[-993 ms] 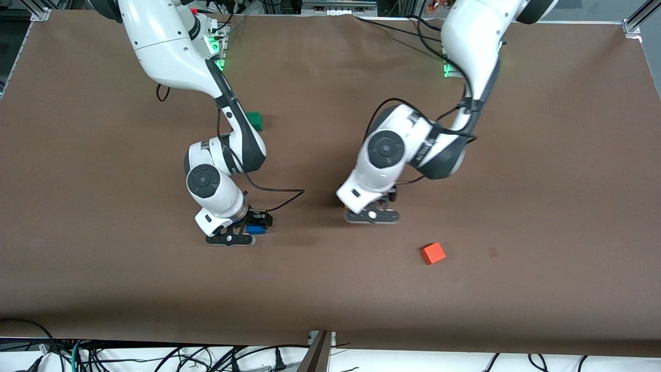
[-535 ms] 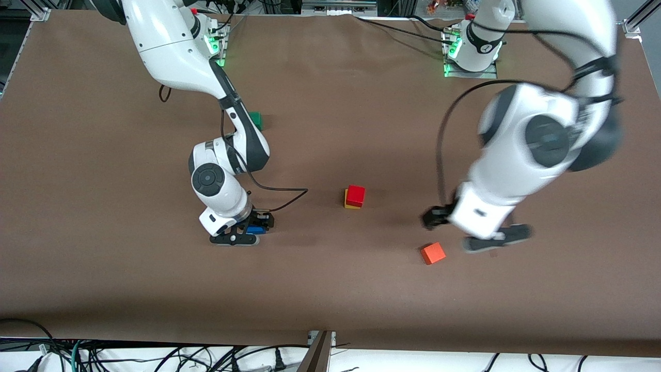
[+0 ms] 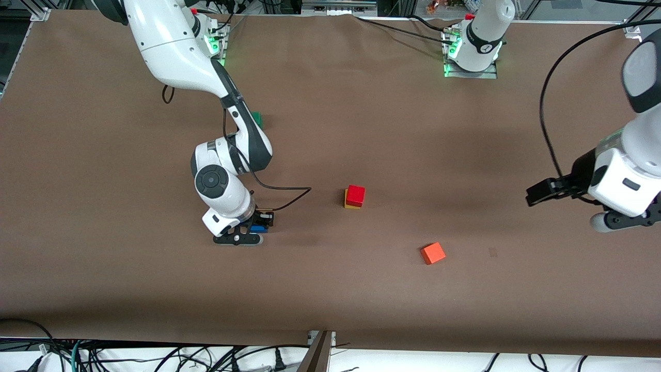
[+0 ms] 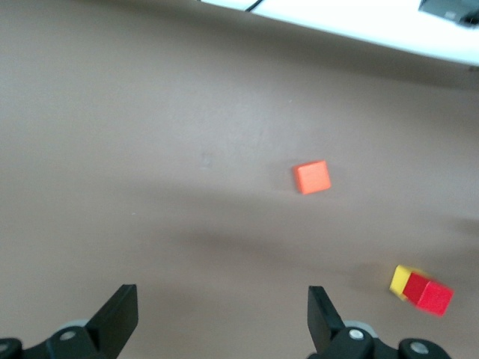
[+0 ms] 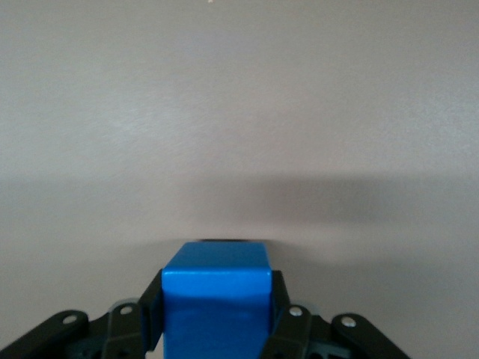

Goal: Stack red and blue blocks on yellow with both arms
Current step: 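Carry the blue cube with the right gripper above the red cube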

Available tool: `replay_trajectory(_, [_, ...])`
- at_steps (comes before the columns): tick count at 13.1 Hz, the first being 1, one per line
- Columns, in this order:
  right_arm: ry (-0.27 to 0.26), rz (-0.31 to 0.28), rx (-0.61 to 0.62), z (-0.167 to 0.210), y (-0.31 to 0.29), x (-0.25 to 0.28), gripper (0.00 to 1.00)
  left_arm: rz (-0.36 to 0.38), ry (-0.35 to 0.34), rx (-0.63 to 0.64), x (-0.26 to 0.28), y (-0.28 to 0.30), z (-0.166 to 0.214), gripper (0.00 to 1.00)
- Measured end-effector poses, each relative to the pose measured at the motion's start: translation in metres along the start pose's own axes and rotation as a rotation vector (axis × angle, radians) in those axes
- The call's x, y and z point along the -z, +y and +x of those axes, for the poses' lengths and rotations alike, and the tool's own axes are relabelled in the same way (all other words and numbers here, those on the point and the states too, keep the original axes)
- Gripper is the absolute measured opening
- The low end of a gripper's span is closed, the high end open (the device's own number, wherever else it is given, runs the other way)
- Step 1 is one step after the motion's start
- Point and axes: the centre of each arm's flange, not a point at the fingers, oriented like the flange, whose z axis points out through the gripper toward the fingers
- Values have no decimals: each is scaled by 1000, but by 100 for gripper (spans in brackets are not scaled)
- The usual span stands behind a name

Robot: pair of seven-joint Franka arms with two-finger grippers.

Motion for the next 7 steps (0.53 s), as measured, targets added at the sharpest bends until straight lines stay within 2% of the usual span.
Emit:
replay_trajectory(1, [-34, -3, -14, 5, -12, 26, 55, 4, -9, -1, 1, -14, 1, 100])
replay_trajectory(3, [-66, 11, -64, 5, -50, 89, 55, 11, -28, 20, 4, -46, -4, 100])
replay_trajectory(5, [-62, 38, -91, -16, -104, 135, 55, 21, -55, 35, 9, -70, -24, 100])
replay_trajectory(7, [-42, 60, -98, -50, -163, 148, 55, 30, -75, 36, 12, -73, -46, 100])
